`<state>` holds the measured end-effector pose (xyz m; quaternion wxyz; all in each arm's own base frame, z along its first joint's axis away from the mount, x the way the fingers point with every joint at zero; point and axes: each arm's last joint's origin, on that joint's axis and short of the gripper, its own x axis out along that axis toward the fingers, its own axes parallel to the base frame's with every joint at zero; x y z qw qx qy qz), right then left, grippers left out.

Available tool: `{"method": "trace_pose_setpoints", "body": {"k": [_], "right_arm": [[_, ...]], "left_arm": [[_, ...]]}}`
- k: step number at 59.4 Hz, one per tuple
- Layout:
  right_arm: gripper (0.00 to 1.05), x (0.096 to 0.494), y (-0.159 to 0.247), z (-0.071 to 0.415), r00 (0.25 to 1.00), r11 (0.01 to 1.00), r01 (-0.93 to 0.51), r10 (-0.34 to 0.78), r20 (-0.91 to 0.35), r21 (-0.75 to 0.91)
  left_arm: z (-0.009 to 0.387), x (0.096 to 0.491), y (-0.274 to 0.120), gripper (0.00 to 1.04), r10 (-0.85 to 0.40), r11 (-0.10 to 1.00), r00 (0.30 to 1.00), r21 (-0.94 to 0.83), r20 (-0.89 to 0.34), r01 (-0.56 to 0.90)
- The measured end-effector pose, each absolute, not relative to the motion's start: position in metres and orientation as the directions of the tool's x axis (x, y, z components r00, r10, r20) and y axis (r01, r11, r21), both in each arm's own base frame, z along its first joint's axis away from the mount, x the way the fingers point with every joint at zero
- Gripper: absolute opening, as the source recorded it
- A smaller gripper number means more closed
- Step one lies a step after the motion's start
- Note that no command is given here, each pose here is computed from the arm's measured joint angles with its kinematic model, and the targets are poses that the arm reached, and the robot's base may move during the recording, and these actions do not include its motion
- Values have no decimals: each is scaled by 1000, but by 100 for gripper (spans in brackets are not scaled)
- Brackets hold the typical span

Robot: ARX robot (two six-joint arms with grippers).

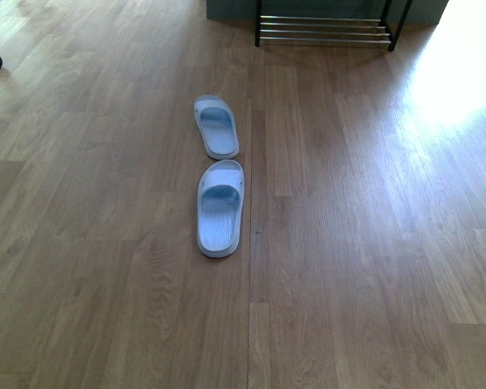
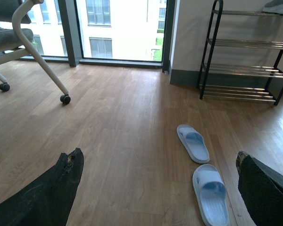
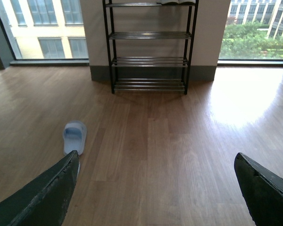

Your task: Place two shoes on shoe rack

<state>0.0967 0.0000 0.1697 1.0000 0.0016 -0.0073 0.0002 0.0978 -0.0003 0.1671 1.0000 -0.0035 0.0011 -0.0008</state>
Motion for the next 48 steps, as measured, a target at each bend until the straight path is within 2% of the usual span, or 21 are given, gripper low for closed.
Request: {"method": "trace_pose_setpoints", "body": {"k": [48], "right_arm": [[96, 97, 0, 170, 1000, 1000, 0, 0, 15, 3]], "left_arm": [[167, 98, 0, 95, -3, 1000, 1000, -7, -2, 3]]}}
